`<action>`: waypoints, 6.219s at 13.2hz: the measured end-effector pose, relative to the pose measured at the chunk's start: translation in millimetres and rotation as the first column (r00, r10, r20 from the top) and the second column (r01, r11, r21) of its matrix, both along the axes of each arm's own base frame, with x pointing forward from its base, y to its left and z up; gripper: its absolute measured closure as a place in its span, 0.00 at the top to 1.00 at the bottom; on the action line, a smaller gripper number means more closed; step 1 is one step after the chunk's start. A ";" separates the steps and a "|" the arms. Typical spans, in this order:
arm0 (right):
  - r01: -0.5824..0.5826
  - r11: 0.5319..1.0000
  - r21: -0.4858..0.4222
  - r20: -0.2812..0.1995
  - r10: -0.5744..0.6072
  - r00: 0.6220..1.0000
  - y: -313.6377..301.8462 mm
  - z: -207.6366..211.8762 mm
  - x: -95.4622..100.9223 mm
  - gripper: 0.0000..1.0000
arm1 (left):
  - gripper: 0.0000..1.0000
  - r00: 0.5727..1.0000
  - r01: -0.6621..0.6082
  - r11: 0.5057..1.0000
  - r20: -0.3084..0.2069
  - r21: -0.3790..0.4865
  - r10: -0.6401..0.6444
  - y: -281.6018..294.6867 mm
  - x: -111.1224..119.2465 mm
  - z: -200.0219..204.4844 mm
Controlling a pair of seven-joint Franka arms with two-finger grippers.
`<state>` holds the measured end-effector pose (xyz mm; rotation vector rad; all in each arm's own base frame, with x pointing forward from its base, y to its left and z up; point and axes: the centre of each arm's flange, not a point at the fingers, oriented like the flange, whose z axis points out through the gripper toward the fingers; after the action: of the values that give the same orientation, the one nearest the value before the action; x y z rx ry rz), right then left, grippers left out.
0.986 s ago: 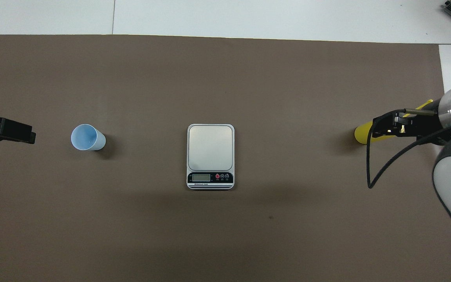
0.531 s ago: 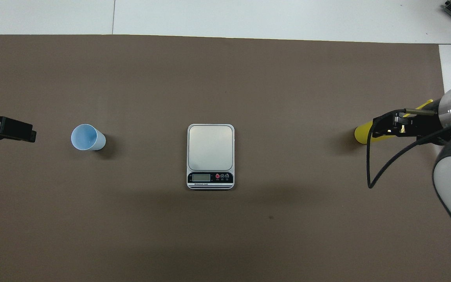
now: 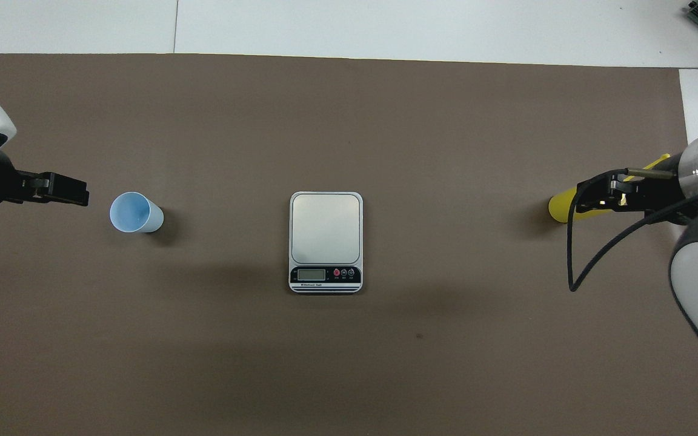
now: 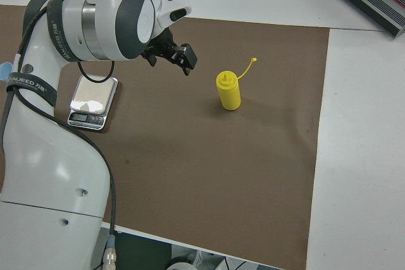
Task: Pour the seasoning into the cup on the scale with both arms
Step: 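Grasp the light-blue cup with the left gripper, then carry the cup with the left gripper onto the scale, then release the cup and withdraw the left gripper to rest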
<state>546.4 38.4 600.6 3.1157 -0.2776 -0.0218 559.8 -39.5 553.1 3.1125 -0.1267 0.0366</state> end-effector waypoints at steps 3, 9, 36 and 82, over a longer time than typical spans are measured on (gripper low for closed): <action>0.000 1.000 0.000 0.000 0.000 1.000 0.0 0.0 0.0 1.00 | 1.00 0.996 -0.090 0.996 0.002 -0.006 0.090 18.6 8.8 -63.6; 0.000 1.000 0.000 0.000 0.000 1.000 0.0 0.0 0.0 1.00 | 1.00 0.969 -0.245 0.969 0.019 -0.025 0.245 25.7 -8.0 -153.8; 0.000 1.000 0.000 0.000 0.000 1.000 0.0 0.0 0.0 1.00 | 0.03 0.975 -0.219 0.973 -0.041 -0.072 0.217 -101.8 24.7 -74.0; 0.000 1.000 0.000 0.000 0.000 1.000 0.0 0.0 0.0 1.00 | 1.00 0.998 0.064 0.997 -0.019 0.036 -0.063 -14.0 -18.7 68.2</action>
<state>546.4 38.4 600.6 3.1157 -0.2776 -0.0218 541.2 -53.5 621.3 3.1423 -0.2283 0.0045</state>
